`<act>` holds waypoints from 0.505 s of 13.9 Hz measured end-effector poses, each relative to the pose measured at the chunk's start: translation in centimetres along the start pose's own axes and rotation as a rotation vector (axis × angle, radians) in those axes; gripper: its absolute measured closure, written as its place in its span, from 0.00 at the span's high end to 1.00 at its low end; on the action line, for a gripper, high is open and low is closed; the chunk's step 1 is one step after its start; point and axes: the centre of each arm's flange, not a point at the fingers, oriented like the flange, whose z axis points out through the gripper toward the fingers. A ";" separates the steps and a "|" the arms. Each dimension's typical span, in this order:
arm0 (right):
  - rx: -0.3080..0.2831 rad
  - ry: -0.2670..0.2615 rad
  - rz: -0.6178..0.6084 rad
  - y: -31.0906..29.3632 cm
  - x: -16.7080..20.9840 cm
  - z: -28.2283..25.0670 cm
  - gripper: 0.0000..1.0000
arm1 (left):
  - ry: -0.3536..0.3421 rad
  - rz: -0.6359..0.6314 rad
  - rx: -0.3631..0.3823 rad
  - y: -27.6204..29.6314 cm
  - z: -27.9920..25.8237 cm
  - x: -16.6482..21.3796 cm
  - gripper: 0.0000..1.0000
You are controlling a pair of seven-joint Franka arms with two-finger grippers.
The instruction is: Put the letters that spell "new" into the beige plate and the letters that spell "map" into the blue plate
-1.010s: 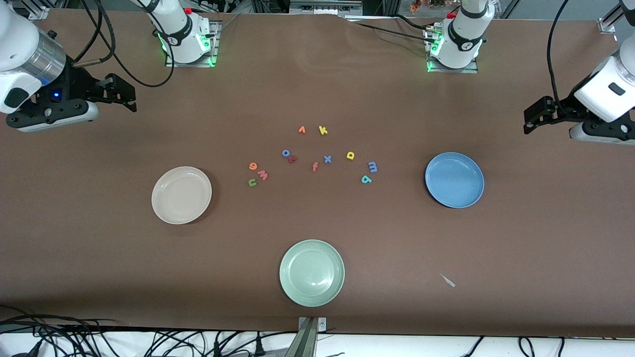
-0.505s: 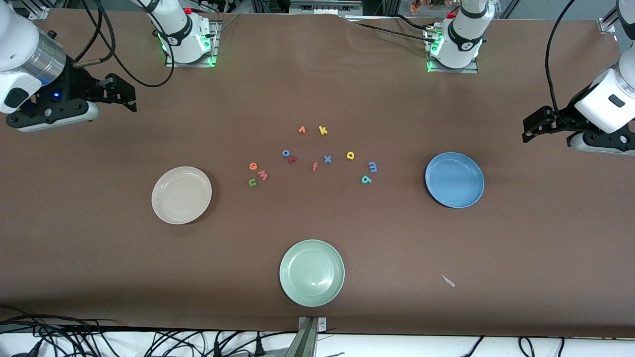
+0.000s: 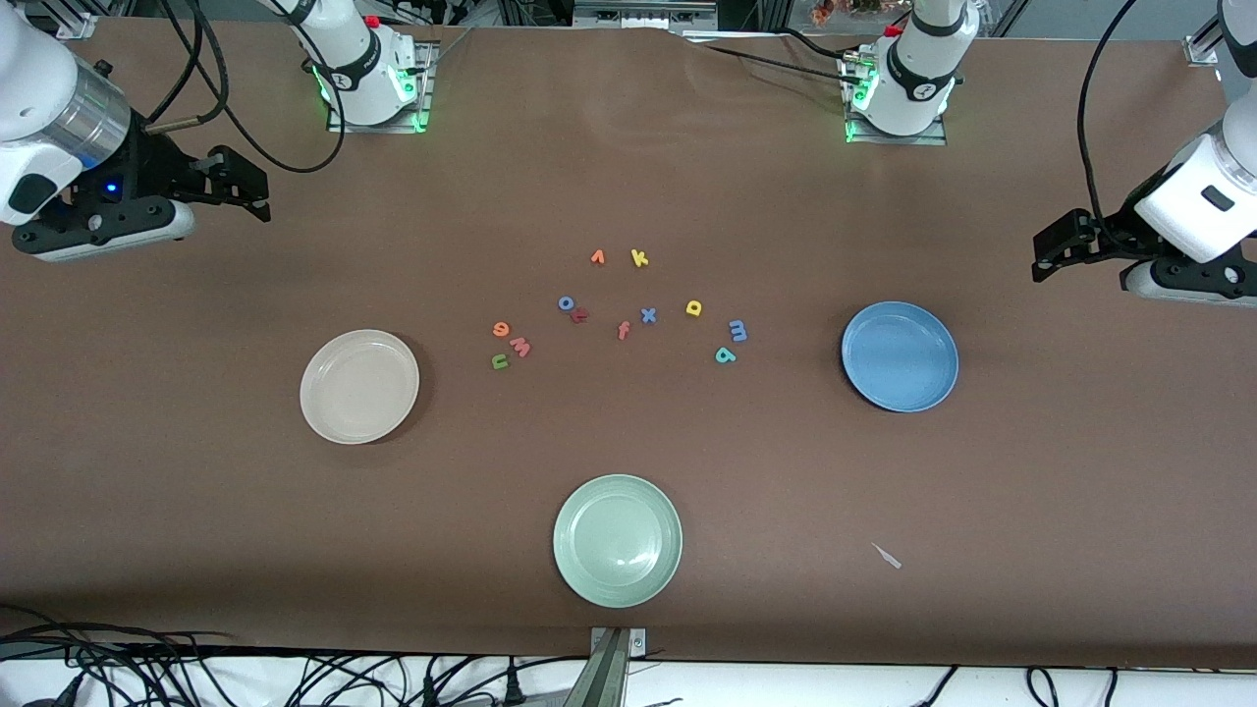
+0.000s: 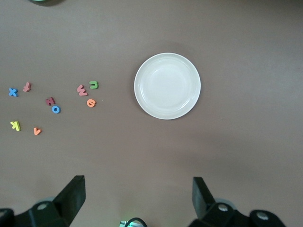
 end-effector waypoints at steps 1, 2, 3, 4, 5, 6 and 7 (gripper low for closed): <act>0.000 0.000 0.000 0.0 0.0 0.0 1.00 | 0.000 0.000 0.000 0.0 0.0 0.0 1.00; 0.000 0.000 0.000 0.0 0.0 0.0 1.00 | 0.000 0.001 0.000 0.1 0.0 0.0 1.00; 0.000 0.000 0.000 0.0 0.0 0.0 1.00 | 0.000 0.002 0.000 0.1 0.0 0.0 1.00; 0.000 0.000 0.000 0.0 0.0 0.0 1.00 | 0.000 0.003 0.000 0.2 0.0 0.0 1.00; 0.000 0.000 0.000 0.0 0.0 0.0 1.00 | 0.000 0.004 0.000 0.2 0.0 0.0 1.00; 0.000 0.000 0.000 0.0 0.0 0.0 1.00 | 0.000 0.004 0.000 0.2 0.0 0.0 1.00; 0.000 0.000 0.000 0.0 0.0 0.0 1.00 | 0.000 0.004 0.000 0.2 0.0 0.0 1.00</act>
